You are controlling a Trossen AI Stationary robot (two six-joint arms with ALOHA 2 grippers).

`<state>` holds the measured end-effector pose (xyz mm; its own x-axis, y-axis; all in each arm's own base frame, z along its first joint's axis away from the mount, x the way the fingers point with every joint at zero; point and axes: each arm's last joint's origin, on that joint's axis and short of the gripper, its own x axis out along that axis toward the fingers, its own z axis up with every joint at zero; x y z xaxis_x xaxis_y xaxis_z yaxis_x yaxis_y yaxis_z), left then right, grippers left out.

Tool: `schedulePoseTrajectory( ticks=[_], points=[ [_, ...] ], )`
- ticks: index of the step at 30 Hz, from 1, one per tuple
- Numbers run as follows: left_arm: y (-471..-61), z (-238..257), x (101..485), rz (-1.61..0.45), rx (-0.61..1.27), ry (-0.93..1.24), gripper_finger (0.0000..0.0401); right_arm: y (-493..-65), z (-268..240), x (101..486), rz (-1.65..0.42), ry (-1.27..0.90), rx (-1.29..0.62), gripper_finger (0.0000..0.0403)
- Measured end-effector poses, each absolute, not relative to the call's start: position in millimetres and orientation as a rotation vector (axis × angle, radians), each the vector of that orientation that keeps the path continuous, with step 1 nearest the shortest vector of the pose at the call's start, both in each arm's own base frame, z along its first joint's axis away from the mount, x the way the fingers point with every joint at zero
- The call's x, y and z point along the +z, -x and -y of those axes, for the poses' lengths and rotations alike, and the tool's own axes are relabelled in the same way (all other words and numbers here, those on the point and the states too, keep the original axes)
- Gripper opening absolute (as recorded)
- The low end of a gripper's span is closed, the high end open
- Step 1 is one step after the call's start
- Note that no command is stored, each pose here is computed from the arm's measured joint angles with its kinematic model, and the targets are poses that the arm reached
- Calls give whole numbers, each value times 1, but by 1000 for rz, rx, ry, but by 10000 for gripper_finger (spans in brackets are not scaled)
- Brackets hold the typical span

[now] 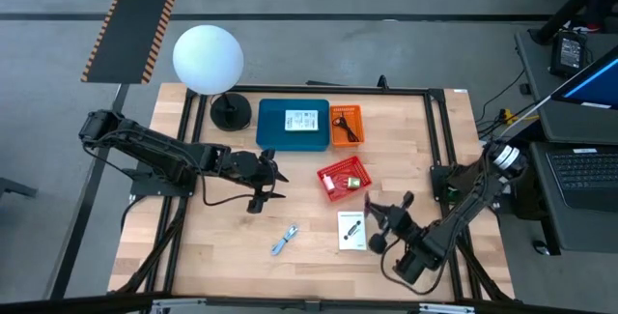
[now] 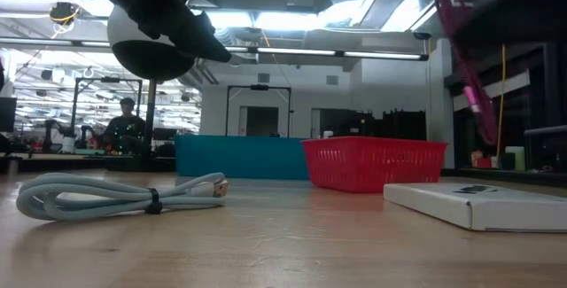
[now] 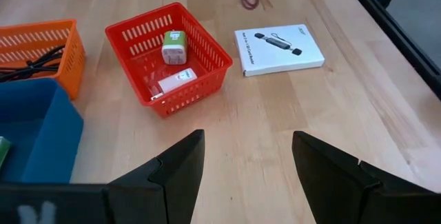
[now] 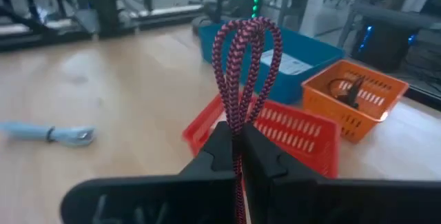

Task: Pick and place items into bin
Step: Put the pink charger cable into the orange bin

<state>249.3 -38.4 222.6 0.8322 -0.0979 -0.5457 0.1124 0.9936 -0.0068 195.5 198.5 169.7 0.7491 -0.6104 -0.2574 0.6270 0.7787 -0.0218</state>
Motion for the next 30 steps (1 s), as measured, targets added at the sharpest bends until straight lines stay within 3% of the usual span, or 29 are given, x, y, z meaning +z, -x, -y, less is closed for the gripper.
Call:
schedulePoseTrajectory(
  ticks=[17,24,30],
  points=[
    [-250,37,223,-571,-61,-78,214,-203,-117,219,-156,-105,-919,0],
    [-250,35,223,-568,-8,-101,214,-220,-75,226,-267,-78,-1070,0],
    [-250,34,223,-568,7,-105,214,-237,-61,241,-311,-56,-1046,0]
  ],
)
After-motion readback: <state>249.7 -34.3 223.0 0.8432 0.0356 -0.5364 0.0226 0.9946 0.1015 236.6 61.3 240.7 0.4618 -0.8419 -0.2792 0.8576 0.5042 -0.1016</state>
